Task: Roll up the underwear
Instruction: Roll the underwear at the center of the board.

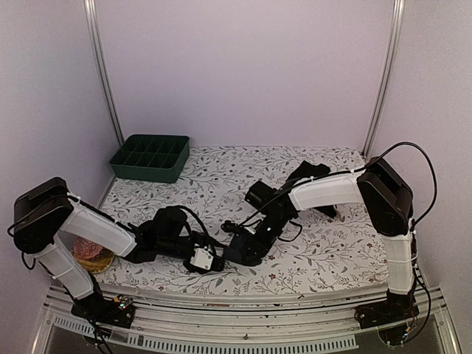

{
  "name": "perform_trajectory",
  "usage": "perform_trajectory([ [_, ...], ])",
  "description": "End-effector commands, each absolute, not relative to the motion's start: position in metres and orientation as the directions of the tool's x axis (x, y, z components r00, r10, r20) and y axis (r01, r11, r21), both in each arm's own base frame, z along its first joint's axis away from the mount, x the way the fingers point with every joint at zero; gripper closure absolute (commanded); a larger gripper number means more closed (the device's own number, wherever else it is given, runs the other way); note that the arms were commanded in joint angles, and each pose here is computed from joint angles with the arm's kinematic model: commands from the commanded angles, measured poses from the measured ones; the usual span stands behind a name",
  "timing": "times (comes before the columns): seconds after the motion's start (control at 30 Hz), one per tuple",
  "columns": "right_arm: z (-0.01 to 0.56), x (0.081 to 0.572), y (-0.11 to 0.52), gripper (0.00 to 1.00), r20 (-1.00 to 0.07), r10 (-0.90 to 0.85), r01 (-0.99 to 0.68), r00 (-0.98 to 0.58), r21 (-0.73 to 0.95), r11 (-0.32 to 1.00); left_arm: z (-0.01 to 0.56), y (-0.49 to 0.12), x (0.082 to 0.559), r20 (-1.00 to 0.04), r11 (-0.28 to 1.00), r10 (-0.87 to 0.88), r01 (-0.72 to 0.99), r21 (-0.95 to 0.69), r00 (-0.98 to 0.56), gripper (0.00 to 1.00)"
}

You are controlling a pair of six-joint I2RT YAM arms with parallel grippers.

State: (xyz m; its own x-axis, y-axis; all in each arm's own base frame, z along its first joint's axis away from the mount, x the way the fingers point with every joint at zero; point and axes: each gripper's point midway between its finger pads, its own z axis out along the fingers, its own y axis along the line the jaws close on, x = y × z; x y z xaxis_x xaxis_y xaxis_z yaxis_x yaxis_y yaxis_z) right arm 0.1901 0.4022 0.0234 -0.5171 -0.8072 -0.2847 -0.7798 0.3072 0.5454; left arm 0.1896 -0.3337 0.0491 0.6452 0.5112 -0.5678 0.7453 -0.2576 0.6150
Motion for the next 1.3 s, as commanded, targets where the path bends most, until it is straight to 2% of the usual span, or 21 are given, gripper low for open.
perform_trajectory([
  [0.0,-0.002,0.187,0.393,0.86,-0.212,-0.827,-0.763,-0.521,0.55,0.34,0.049,-0.349,0.196,-0.49,-0.248,0.54,0.686,0.684,0.684,0.39],
  [0.2,-0.003,0.189,0.393,0.86,-0.212,-0.827,-0.766,-0.521,0.544,0.343,0.024,-0.355,0.19,-0.413,-0.304,0.573,0.652,0.695,0.708,0.4],
  [0.37,-0.007,0.189,0.392,0.86,-0.207,-0.829,-0.765,-0.52,0.545,0.344,0.011,-0.357,0.203,-0.36,-0.281,0.629,0.633,0.721,0.689,0.4],
  [0.47,-0.007,0.189,0.391,0.86,-0.206,-0.83,-0.766,-0.519,0.544,0.344,0.004,-0.356,0.206,-0.344,-0.282,0.646,0.632,0.722,0.681,0.45],
  [0.57,-0.005,0.19,0.391,0.86,-0.211,-0.83,-0.771,-0.517,0.536,0.344,-0.004,-0.354,0.204,-0.338,-0.302,0.653,0.643,0.704,0.677,0.61],
  [0.7,0.0,0.192,0.388,0.85,-0.22,-0.827,-0.779,-0.518,0.521,0.349,-0.013,-0.353,0.201,-0.335,-0.316,0.666,0.658,0.683,0.667,0.95],
  [0.73,0.003,0.193,0.388,0.84,-0.228,-0.824,-0.783,-0.519,0.513,0.352,-0.015,-0.353,0.2,-0.339,-0.317,0.672,0.669,0.672,0.659,0.99],
  [0.77,0.007,0.194,0.386,0.82,-0.235,-0.822,-0.79,-0.519,0.499,0.356,-0.016,-0.354,0.199,-0.35,-0.315,0.677,0.684,0.658,0.648,1.0],
  [0.87,0.026,0.205,0.378,0.63,-0.3,-0.8,-0.827,-0.52,0.412,0.384,-0.017,-0.359,0.193,-0.416,-0.302,0.683,0.75,0.588,0.601,1.0],
  [0.9,0.036,0.207,0.375,0.6,-0.329,-0.791,-0.838,-0.517,0.383,0.388,-0.016,-0.363,0.19,-0.443,-0.3,0.679,0.771,0.561,0.586,1.0],
  [1.1,0.104,0.21,0.355,0.47,-0.561,-0.698,-0.893,-0.445,0.218,0.395,-0.017,-0.375,0.176,-0.56,-0.291,0.693,0.887,0.359,0.454,1.0],
  [1.27,0.121,0.197,0.338,0.42,-0.682,-0.672,-0.915,-0.289,-0.011,0.404,-0.017,-0.373,0.173,-0.608,-0.265,0.727,0.947,0.18,0.319,1.0],
])
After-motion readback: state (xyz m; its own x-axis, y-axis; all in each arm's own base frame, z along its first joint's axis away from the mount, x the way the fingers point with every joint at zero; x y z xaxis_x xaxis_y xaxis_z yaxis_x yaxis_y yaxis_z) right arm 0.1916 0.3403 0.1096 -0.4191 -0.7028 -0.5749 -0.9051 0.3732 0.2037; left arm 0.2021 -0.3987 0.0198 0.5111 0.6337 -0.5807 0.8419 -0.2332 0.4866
